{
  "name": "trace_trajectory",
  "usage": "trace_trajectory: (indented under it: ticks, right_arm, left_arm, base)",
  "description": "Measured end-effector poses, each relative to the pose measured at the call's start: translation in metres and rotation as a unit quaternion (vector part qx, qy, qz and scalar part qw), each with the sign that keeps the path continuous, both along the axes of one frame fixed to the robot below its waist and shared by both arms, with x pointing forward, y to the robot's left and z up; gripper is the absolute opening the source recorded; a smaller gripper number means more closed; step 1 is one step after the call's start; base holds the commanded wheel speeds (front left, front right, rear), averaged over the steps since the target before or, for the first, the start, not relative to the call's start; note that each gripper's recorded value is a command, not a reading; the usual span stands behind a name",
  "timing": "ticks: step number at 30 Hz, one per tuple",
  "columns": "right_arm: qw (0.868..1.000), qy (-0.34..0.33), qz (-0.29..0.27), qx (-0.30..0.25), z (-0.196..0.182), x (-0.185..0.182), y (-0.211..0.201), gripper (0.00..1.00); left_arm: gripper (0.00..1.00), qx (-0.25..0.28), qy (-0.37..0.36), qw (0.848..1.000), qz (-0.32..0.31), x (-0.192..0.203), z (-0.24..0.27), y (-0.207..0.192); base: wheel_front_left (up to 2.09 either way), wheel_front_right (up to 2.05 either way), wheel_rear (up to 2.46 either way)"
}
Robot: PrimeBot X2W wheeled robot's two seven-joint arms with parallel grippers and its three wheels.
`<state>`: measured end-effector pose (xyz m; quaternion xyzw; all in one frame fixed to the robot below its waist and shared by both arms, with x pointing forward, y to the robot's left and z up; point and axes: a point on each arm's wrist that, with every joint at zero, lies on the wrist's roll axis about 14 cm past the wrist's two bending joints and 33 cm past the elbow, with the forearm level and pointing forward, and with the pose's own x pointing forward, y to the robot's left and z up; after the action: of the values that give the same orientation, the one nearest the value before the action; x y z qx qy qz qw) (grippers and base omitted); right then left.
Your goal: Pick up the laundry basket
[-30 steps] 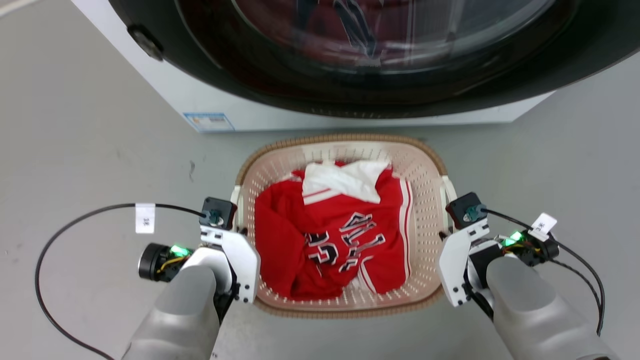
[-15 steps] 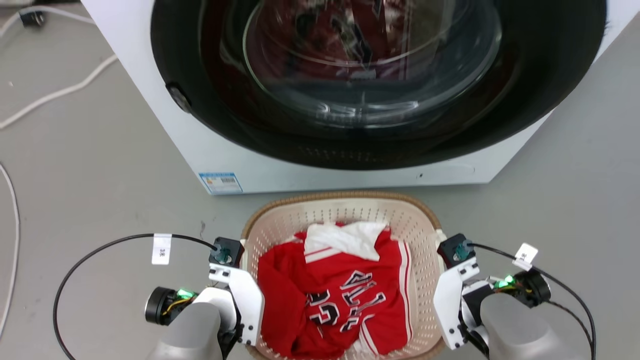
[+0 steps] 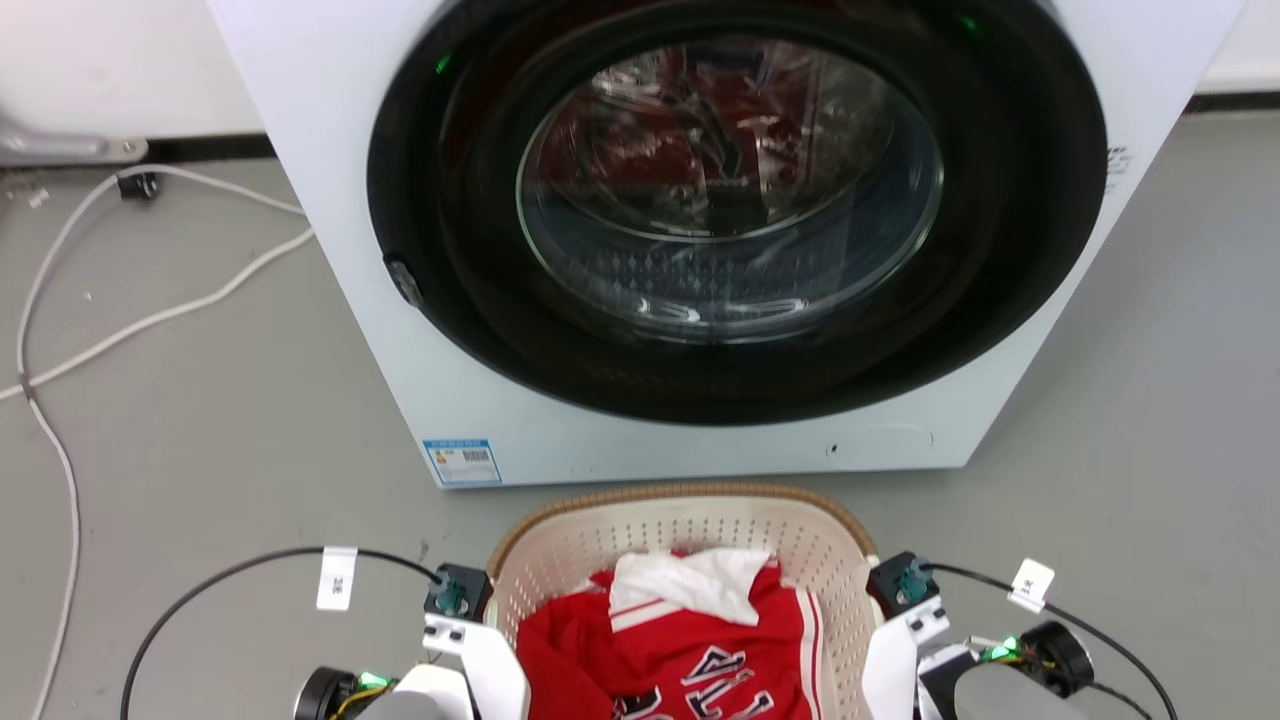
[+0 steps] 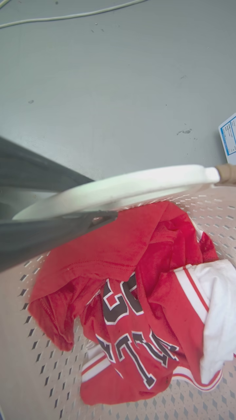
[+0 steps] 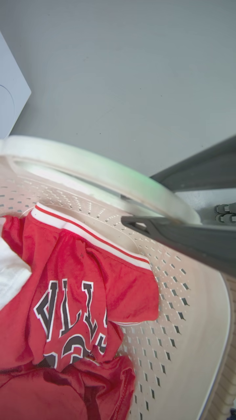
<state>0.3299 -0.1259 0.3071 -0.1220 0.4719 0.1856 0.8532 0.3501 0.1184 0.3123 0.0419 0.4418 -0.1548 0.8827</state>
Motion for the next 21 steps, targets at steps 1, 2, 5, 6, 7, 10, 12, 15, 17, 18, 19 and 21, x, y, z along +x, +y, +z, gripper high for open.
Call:
trace_trajectory:
  ticks: [1, 2, 5, 6, 7, 10, 12, 15, 17, 18, 19, 21]
  right_arm:
    - [1.000, -0.001, 0.001, 0.000, 0.001, -0.003, 0.000, 0.00]
    - [1.000, -0.002, 0.002, 0.000, 0.003, -0.007, 0.001, 0.00]
    - [1.000, -0.007, 0.005, -0.001, 0.006, -0.010, 0.001, 0.00]
    - [1.000, -0.009, 0.005, -0.001, 0.007, -0.010, 0.002, 0.00]
    - [1.000, -0.011, 0.006, 0.000, 0.008, -0.010, 0.002, 0.00]
    - [1.000, -0.012, 0.008, 0.000, 0.009, -0.012, 0.003, 0.00]
    - [1.000, -0.010, 0.009, 0.000, 0.010, -0.014, 0.004, 0.00]
    - [1.000, -0.009, 0.011, -0.001, 0.010, -0.016, 0.004, 0.00]
    - [1.000, -0.007, 0.010, 0.000, 0.010, -0.018, 0.004, 0.00]
    - [1.000, -0.005, 0.010, -0.001, 0.009, -0.019, 0.003, 0.00]
    - [1.000, -0.004, 0.010, -0.001, 0.009, -0.020, 0.003, 0.00]
    - [1.000, -0.003, 0.010, 0.000, 0.009, -0.020, 0.003, 0.00]
  left_arm:
    - [0.00, 0.000, 0.000, 1.000, 0.001, -0.003, 0.001, 0.000]
    - [0.00, 0.000, -0.002, 1.000, 0.001, -0.008, 0.003, 0.001]
    - [0.00, -0.001, -0.007, 1.000, 0.003, -0.011, 0.007, 0.002]
    - [0.00, -0.001, -0.009, 1.000, 0.004, -0.012, 0.008, 0.003]
    - [0.00, -0.001, -0.010, 1.000, 0.004, -0.013, 0.008, 0.003]
    - [0.00, -0.002, -0.011, 1.000, 0.008, -0.016, 0.009, 0.005]
    - [0.00, -0.003, -0.011, 1.000, 0.010, -0.018, 0.010, 0.006]
    - [0.00, -0.002, -0.008, 1.000, 0.010, -0.020, 0.010, 0.007]
    - [0.00, -0.001, -0.006, 1.000, 0.009, -0.021, 0.010, 0.007]
    - [0.00, -0.002, -0.005, 1.000, 0.009, -0.021, 0.010, 0.006]
    - [0.00, -0.002, -0.005, 1.000, 0.009, -0.022, 0.010, 0.006]
    - [0.00, -0.001, -0.003, 1.000, 0.008, -0.022, 0.010, 0.006]
  base:
    - [0.00, 0.00, 0.00]
    - [0.00, 0.00, 0.00]
    - [0.00, 0.00, 0.00]
    - [0.00, 0.00, 0.00]
    - [0.00, 0.00, 0.00]
    - [0.00, 0.00, 0.00]
    - [0.00, 0.00, 0.00]
    - [0.00, 0.00, 0.00]
    - [0.00, 0.00, 0.00]
    - [0.00, 0.00, 0.00]
    - [0.00, 0.00, 0.00]
    - [0.00, 0.00, 0.00]
